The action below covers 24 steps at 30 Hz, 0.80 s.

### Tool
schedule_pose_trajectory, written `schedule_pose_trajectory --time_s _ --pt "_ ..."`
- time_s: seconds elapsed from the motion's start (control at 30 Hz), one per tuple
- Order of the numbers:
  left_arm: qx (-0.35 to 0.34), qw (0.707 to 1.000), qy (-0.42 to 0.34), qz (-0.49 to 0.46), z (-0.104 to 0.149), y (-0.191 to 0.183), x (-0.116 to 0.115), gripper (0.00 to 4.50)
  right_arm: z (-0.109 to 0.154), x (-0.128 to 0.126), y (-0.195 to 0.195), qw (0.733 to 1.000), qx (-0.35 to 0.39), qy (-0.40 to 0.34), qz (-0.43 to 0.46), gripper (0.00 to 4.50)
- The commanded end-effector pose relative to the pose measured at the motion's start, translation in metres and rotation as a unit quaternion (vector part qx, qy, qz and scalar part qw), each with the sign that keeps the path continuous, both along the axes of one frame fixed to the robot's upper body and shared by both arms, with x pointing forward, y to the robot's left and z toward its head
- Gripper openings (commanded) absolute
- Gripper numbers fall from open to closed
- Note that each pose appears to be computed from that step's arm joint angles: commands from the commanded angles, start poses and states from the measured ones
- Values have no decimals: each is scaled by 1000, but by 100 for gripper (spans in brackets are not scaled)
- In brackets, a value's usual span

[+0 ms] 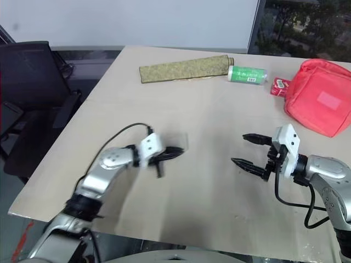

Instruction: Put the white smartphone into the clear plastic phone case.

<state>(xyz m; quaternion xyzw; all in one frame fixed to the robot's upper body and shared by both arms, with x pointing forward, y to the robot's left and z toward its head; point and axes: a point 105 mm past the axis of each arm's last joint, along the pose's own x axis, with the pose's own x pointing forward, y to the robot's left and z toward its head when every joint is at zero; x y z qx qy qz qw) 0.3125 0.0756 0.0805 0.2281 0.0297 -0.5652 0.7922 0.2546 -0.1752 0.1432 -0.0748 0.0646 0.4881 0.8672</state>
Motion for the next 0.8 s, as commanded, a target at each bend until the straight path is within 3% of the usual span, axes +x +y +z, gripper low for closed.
schedule_pose_trajectory --time_s 0.03,0.1,0.23,0.4,0.53,0.67,0.8 --pt "-9 998 -10 -66 6 -38 -2 16 3 4 -16 999 -26 -26 -13 450" --pt "-9 996 -8 -94 6 -53 -4 16 3 7 -23 999 -35 -31 -23 450" --pt "-15 991 -3 -133 9 -74 -7 178 4 10 -36 997 -49 -42 -47 450" --pt "-15 988 -25 -153 15 -85 -6 441 2 17 -54 991 -70 -63 -89 450" --pt "-8 987 -66 -148 24 -82 -3 446 -5 19 -64 990 -80 -51 -108 450" --pt "-37 986 -93 -136 56 -65 -9 446 -18 17 -72 989 -101 -22 -108 450" --pt "-72 989 -67 -107 82 -39 -27 446 -28 20 -89 984 -111 -6 -141 450"
